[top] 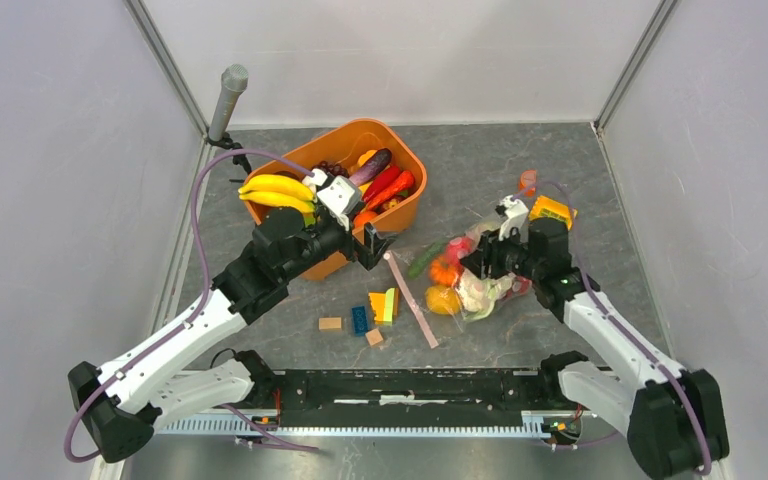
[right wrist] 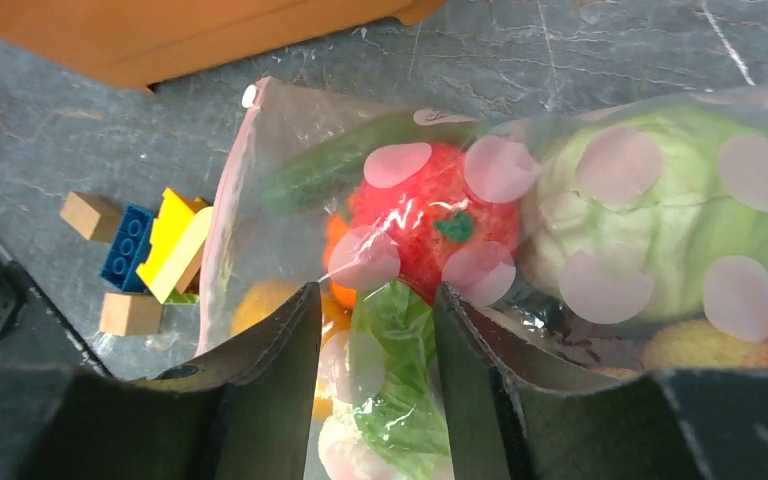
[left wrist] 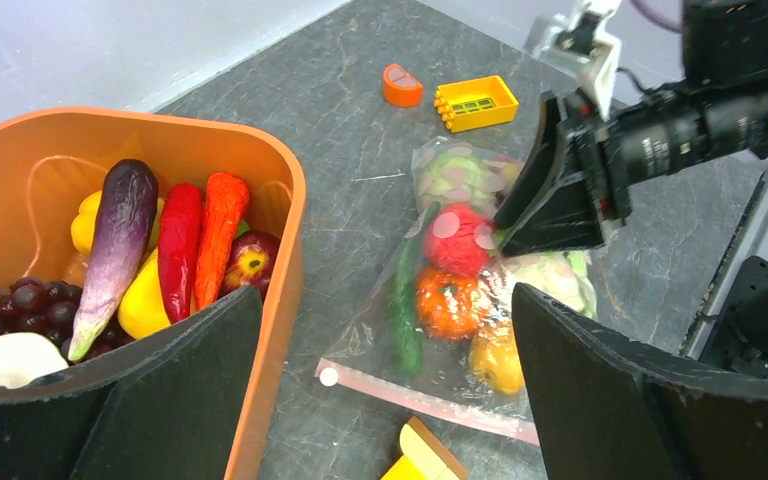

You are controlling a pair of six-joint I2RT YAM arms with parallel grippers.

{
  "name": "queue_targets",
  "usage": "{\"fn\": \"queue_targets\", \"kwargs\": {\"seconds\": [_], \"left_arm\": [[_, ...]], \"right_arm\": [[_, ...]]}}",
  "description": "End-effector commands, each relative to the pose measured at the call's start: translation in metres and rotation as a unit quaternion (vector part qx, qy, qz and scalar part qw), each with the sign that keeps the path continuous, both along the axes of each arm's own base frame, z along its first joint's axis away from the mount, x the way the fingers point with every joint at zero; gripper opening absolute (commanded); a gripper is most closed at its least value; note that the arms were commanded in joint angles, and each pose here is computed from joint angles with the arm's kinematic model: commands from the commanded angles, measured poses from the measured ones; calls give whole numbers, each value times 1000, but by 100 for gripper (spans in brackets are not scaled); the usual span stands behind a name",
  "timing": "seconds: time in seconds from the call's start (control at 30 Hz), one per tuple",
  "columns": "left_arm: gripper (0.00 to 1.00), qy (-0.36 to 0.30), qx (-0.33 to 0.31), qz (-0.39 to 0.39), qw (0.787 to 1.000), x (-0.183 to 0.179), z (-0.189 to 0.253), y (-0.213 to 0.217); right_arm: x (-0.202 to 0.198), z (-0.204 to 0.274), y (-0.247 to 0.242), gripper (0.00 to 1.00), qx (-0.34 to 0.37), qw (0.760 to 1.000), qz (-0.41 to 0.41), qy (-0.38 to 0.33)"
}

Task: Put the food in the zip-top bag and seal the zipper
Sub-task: Place the zipper food storage bag at the center of the board, then adjust the zipper food storage bag at the center of the board.

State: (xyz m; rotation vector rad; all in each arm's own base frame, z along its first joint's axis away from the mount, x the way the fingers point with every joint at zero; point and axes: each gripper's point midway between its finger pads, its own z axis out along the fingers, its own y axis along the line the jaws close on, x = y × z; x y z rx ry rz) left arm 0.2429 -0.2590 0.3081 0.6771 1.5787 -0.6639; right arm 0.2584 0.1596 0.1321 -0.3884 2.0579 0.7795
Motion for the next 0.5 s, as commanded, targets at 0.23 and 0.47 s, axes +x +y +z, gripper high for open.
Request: {"fn": "queue_targets", "kwargs": {"seconds": [0.23,0.47], "left_arm": [[100,16,-8,-6,1000,-2,-7,-3],[100,20,-9,-12,1000,-2,-5,-6]], "right_arm": [[-41,-46,33,60,-151,981,121,16],[-3,37,7,70,-116,986,-34,-118]]}}
